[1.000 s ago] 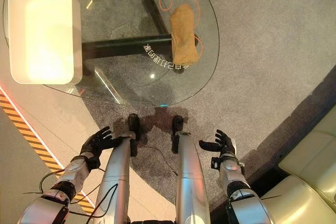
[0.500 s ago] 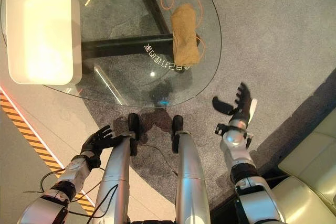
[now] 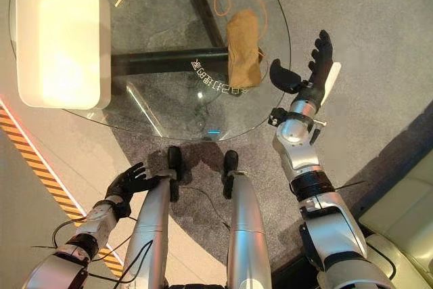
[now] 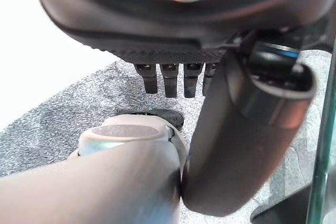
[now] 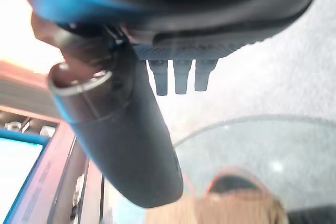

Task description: Wipe the table with a cloth and put it in the basket.

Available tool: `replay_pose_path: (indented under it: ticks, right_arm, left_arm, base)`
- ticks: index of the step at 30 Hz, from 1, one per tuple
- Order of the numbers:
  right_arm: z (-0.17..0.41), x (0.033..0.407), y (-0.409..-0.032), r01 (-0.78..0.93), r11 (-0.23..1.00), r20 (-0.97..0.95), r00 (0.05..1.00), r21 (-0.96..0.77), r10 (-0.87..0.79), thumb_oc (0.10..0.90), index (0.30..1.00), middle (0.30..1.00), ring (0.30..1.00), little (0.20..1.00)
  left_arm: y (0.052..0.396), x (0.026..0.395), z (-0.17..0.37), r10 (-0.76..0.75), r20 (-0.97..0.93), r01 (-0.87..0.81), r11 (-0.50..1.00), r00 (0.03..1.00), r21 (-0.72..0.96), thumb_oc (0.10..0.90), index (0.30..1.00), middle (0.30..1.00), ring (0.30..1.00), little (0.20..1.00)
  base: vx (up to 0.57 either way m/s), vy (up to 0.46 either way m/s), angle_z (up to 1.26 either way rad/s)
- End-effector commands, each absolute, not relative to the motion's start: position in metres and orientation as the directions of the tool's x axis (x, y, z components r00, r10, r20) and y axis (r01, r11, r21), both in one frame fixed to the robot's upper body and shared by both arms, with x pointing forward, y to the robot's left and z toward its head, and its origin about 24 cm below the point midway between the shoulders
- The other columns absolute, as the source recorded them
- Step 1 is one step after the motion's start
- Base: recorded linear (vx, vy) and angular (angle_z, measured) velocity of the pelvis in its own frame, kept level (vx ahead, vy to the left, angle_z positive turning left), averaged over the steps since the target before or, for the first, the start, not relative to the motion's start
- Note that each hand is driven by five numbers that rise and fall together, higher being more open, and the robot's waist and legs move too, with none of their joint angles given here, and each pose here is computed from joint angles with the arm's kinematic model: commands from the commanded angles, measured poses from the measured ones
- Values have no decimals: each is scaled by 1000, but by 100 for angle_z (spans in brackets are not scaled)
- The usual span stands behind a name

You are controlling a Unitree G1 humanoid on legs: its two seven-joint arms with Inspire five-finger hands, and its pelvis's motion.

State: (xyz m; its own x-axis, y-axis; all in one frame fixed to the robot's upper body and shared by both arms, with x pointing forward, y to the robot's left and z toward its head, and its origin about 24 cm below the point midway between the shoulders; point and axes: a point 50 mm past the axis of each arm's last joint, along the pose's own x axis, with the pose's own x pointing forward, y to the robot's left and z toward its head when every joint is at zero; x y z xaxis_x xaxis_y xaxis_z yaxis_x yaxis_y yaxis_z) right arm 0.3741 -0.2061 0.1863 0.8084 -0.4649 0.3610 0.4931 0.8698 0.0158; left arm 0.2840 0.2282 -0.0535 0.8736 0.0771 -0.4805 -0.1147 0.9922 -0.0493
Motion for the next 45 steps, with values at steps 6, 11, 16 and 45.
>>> replay_pose_path:
  ticks: [6, 11, 16, 45]
  right_arm:
    - [241, 372, -179, 460, 887, 527, 745, 36, -408, 800, 900, 900, 900, 900]
    - [243, 378, -164, 460, 887, 508, 776, -49, -374, 800, 900, 900, 900, 900]
    - [246, 384, -154, 444, 892, 479, 804, -87, -353, 800, 900, 900, 900, 900]
    - [202, 386, -143, 545, 796, 334, 825, -262, -455, 800, 900, 900, 900, 900]
  left_arm:
    - [226, 253, -82, 86, -582, -113, 994, 809, -9, 800, 900, 900, 900, 900]
    - [221, 255, -82, 72, -584, -98, 995, 808, -13, 800, 900, 900, 900, 900]
    - [216, 255, -83, 58, -588, -84, 996, 807, -17, 800, 900, 900, 900, 900]
    - [202, 255, -85, 36, -592, -69, 997, 805, -33, 800, 900, 900, 900, 900]
  base:
    - [-2, 4, 1]
    - [0, 0, 0]
    - [-21, 13, 5]
    - [1, 0, 0]
